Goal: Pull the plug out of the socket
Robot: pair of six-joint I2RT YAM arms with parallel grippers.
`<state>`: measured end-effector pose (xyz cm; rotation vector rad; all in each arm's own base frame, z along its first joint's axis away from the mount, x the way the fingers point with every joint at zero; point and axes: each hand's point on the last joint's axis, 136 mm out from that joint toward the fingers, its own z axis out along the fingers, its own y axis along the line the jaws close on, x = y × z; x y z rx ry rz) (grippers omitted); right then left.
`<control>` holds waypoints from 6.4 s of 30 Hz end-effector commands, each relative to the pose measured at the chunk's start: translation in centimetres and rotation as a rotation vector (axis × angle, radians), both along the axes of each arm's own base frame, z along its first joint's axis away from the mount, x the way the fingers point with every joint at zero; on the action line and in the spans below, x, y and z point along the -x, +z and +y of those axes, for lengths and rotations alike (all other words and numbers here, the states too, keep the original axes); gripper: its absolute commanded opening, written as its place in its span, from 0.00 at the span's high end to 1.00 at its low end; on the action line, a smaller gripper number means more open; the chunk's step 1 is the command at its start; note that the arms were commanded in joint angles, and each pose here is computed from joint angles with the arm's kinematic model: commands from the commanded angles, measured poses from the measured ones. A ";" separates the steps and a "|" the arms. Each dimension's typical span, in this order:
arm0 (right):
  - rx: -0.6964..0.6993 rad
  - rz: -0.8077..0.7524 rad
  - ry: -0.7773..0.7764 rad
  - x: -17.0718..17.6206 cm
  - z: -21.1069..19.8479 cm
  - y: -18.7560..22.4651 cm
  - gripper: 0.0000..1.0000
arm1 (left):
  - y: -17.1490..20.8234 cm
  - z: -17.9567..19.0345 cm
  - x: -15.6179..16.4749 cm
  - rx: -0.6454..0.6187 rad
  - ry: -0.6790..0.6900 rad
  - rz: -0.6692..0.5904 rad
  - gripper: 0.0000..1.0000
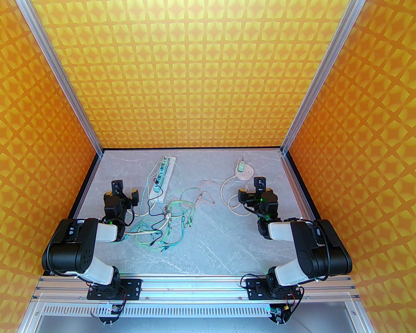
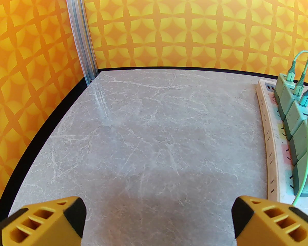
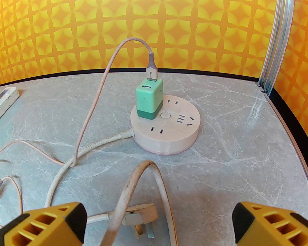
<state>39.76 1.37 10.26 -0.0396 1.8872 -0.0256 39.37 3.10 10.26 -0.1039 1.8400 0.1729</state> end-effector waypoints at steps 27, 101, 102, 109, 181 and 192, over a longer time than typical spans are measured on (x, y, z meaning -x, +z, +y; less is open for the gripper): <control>-0.186 0.055 -0.504 2.7 -6.8 6.8 0.02 | 10.1 2.8 0.4 0.323 0.297 0.218 0.01; -0.061 0.801 -0.308 -16.9 2.0 -3.9 0.66 | 13.1 -21.6 8.6 0.384 -0.508 0.247 0.01; -0.050 0.803 -0.299 -16.8 2.1 -3.8 0.73 | 13.1 -21.6 8.6 0.384 -0.507 0.248 0.01; 0.000 0.787 -0.214 -15.6 5.1 -1.9 0.76 | 13.2 -21.6 8.6 0.387 -0.507 0.245 0.01; -0.469 0.401 -0.101 -3.6 7.2 7.0 0.35 | -1.5 -40.9 -7.0 0.100 -0.242 0.598 0.43; -0.510 0.404 -0.021 -3.5 8.7 7.2 0.65 | -2.6 -41.6 -7.9 -0.001 -0.316 0.593 0.72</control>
